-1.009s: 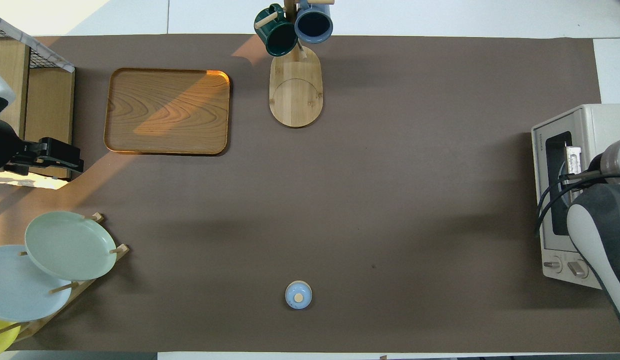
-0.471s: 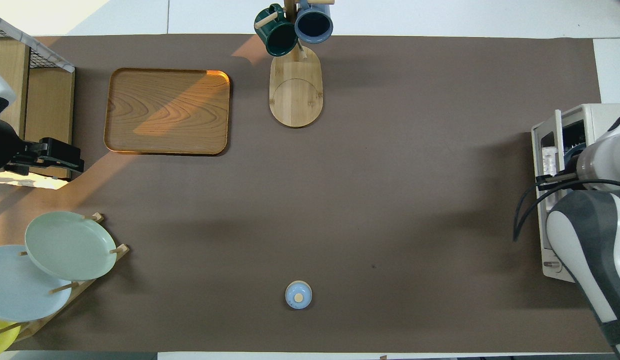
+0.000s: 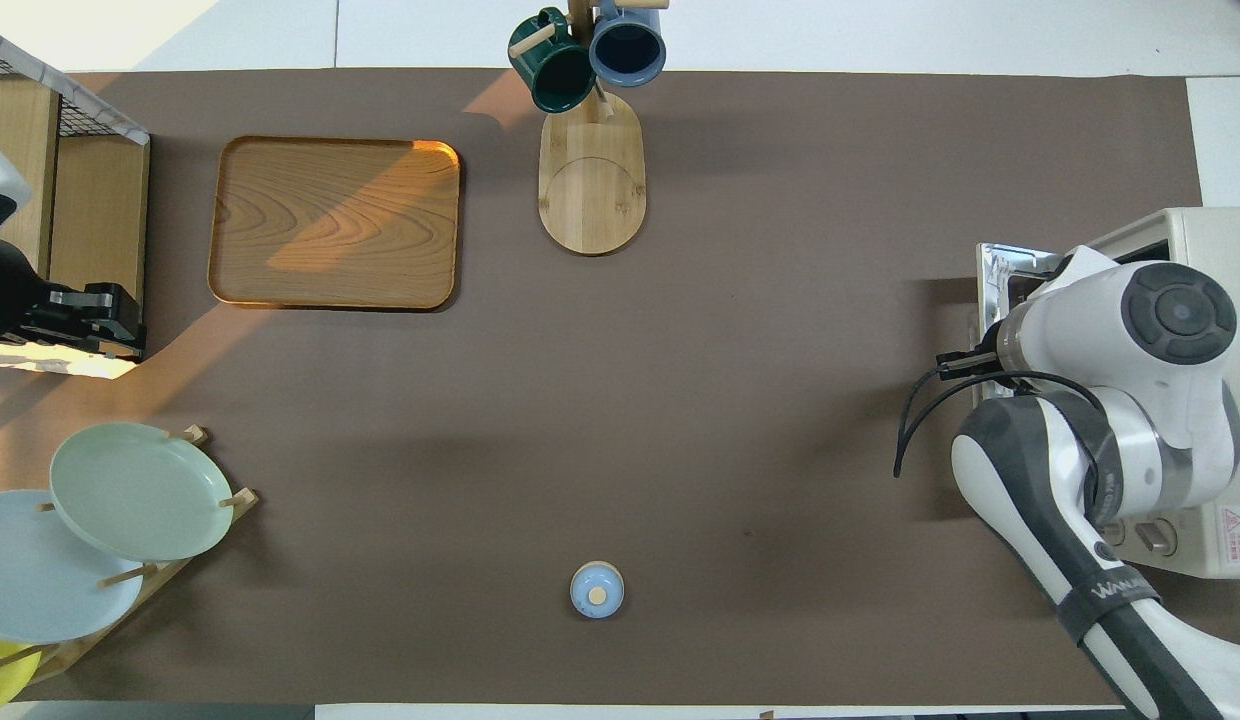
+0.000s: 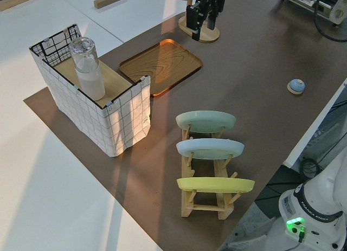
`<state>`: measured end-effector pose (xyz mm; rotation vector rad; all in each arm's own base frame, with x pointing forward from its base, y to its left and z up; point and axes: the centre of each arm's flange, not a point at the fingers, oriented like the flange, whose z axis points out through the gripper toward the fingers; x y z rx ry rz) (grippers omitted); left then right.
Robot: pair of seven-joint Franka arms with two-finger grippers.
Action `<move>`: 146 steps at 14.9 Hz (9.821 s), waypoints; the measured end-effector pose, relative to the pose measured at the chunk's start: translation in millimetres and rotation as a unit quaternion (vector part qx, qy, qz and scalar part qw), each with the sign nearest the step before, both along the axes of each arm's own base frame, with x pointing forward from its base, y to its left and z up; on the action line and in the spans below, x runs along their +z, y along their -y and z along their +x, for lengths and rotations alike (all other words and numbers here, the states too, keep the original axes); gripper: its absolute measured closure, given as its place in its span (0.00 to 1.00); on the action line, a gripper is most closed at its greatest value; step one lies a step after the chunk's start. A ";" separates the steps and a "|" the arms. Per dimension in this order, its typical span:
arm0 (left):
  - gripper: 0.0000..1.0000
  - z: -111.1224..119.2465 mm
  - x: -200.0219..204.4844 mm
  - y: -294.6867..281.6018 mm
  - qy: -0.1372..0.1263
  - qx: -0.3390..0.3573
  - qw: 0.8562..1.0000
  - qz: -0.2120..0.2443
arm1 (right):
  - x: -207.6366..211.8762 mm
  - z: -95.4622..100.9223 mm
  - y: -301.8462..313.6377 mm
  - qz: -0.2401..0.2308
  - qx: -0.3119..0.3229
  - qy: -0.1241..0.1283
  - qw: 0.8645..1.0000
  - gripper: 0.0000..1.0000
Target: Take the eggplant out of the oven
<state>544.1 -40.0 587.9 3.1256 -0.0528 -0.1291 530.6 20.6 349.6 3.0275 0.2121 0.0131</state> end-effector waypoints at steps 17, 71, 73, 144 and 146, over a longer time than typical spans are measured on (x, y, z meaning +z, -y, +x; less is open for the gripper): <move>0.16 0.4 0.7 2.4 0.003 -0.002 1.000 0.000 | 48.9 23.4 -3.0 -0.002 -0.060 -0.052 0.997 0.41; 0.00 8.9 4.6 -2.4 0.038 0.004 0.999 -0.002 | 83.0 18.1 -387.8 0.010 -0.032 0.017 0.999 0.99; 0.00 11.7 -1.6 7.4 0.051 0.010 0.999 -0.003 | 79.5 25.7 -321.4 -0.028 -0.053 -0.020 0.998 0.99; 0.65 169.5 -269.8 54.1 0.099 0.033 0.992 -0.066 | 219.0 16.0 22.1 0.055 0.011 -0.083 0.995 0.00; 0.50 169.9 -268.4 54.1 0.101 0.026 0.992 -0.065 | 220.5 16.1 22.2 0.053 0.000 -0.081 0.995 0.00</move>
